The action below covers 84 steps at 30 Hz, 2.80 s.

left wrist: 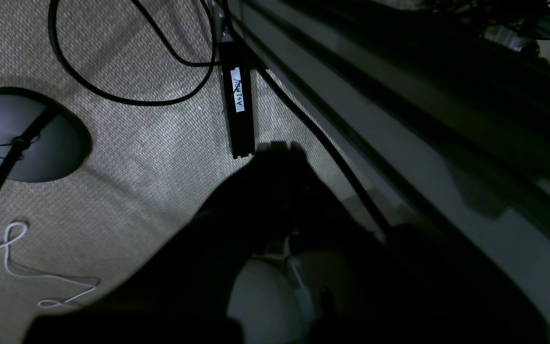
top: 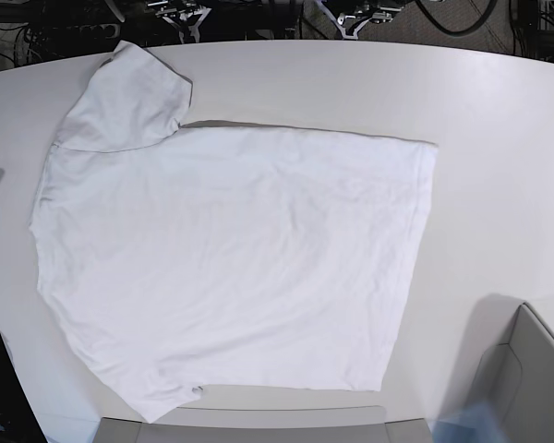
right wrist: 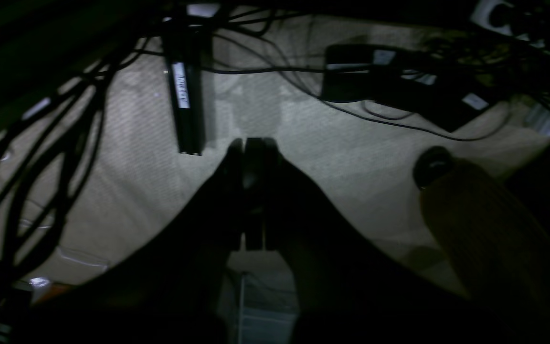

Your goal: Fold the T-shirt properly

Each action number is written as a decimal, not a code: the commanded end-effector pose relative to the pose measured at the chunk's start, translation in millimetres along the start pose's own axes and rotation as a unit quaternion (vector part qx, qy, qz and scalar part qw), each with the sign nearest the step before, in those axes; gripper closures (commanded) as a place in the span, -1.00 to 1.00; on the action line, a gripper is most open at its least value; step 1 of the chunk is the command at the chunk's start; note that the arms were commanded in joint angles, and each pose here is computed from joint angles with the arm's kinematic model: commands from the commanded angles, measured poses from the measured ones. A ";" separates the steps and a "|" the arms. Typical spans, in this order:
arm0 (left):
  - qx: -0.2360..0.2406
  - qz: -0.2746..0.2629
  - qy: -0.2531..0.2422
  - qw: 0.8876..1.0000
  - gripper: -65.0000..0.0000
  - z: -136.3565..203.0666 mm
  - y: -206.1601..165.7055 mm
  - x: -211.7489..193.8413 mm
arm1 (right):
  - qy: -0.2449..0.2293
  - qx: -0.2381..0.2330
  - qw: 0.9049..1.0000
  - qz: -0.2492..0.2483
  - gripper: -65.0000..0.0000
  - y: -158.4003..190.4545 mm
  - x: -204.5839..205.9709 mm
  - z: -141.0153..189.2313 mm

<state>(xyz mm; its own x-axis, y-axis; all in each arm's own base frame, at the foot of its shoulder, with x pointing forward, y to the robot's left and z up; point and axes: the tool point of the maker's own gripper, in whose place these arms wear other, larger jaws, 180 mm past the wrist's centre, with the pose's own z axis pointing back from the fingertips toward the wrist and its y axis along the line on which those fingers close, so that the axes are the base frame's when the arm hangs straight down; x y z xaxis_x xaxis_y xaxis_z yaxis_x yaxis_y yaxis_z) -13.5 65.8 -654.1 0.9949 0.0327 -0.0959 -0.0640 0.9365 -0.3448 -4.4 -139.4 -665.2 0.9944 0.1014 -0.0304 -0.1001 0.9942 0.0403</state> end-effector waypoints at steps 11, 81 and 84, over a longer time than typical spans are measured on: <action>-0.002 -0.002 0.001 1.000 1.00 1.3 2.4 1.1 | -0.039 -0.008 0.999 0.006 1.00 -8.5 27.6 2.5; 0.156 -0.046 -0.289 0.943 1.00 179.4 93.7 -26.8 | -0.163 0.021 0.982 0.097 1.00 -0.8 -89.2 138.0; 0.179 -0.050 -0.298 0.936 1.00 202.3 102.8 -31.2 | -0.176 0.023 0.979 0.102 1.00 1.0 -86.3 152.2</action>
<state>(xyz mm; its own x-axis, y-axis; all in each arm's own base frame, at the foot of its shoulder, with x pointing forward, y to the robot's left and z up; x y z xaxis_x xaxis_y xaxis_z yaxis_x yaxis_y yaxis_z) -32.3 222.6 -504.8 0.8761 0.0336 0.4809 -0.0390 0.9992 0.0012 -76.9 -151.2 -514.8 0.9047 0.2640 0.3343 -0.2971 0.9535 0.0512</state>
